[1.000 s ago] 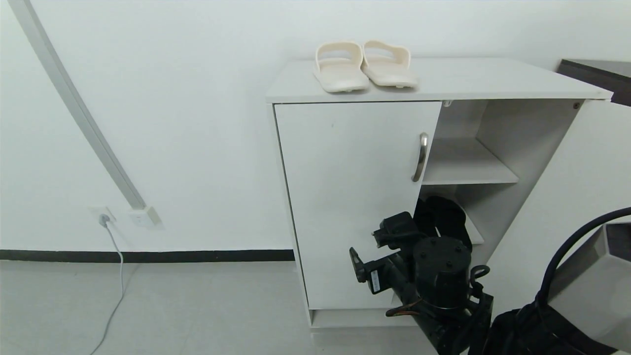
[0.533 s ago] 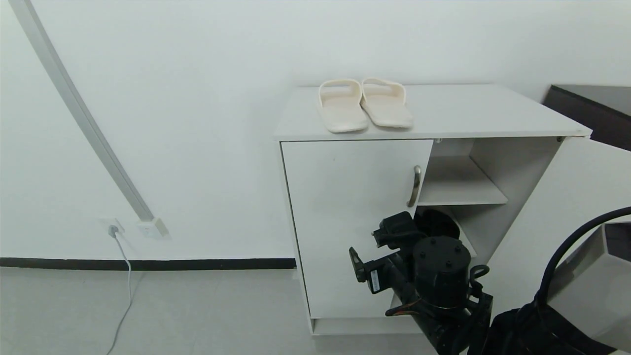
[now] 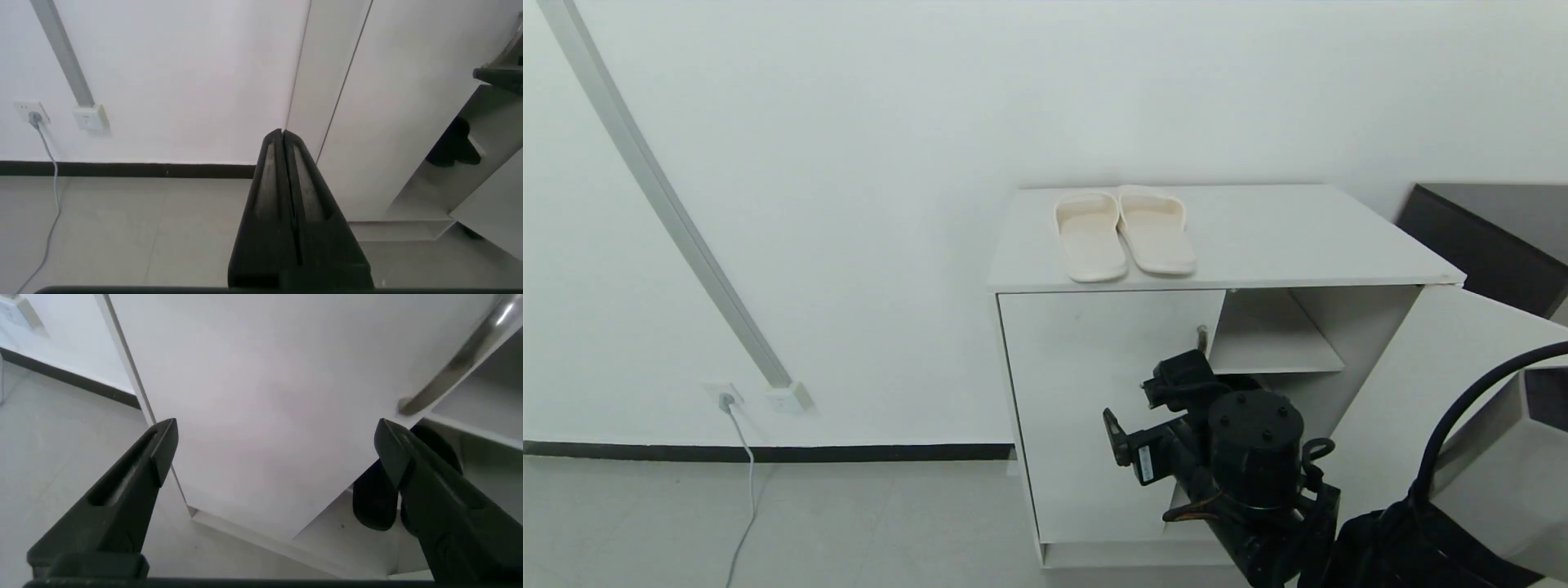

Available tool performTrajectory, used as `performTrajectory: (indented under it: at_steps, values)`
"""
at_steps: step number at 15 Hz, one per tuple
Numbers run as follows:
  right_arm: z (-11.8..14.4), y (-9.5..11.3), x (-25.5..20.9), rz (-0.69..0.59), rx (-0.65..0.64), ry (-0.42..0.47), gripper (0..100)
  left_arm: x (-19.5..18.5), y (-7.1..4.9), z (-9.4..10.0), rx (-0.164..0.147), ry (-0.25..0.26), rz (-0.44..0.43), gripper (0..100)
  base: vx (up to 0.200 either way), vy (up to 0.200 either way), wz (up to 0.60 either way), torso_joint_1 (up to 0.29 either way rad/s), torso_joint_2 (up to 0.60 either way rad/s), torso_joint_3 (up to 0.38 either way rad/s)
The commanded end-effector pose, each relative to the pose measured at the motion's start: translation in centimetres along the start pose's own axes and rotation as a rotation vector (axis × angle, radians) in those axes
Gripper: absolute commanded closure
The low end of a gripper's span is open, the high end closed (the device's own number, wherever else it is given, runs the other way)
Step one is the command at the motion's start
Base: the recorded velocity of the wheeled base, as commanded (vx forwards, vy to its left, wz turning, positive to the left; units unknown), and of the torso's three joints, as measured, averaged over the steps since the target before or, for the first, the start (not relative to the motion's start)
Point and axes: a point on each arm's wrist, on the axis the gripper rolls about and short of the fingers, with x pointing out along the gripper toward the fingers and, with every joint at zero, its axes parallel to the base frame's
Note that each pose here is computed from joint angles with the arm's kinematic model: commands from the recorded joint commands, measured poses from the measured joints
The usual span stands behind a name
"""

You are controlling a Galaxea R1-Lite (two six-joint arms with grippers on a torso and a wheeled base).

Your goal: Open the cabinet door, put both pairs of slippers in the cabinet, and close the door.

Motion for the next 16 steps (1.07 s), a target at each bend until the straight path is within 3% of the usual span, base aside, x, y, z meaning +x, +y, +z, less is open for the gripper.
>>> performTrajectory:
  at_steps: [1, 16]
  values:
    - [-0.07, 0.04, 0.04, 0.0, -0.001, 0.001, 0, 0.01, 0.0, 0.0, 0.0, 0.002, 0.0, 100, 0.0, 0.0, 0.0, 0.222, -0.52, -0.315]
    - [0.04, -0.13, -0.04, 0.002, 0.002, -0.001, 0, 0.01, 0.0, 0.0, 0.0, 0.002, 0.0, 100, 0.0, 0.0, 0.0, 0.227, -0.51, -0.291]
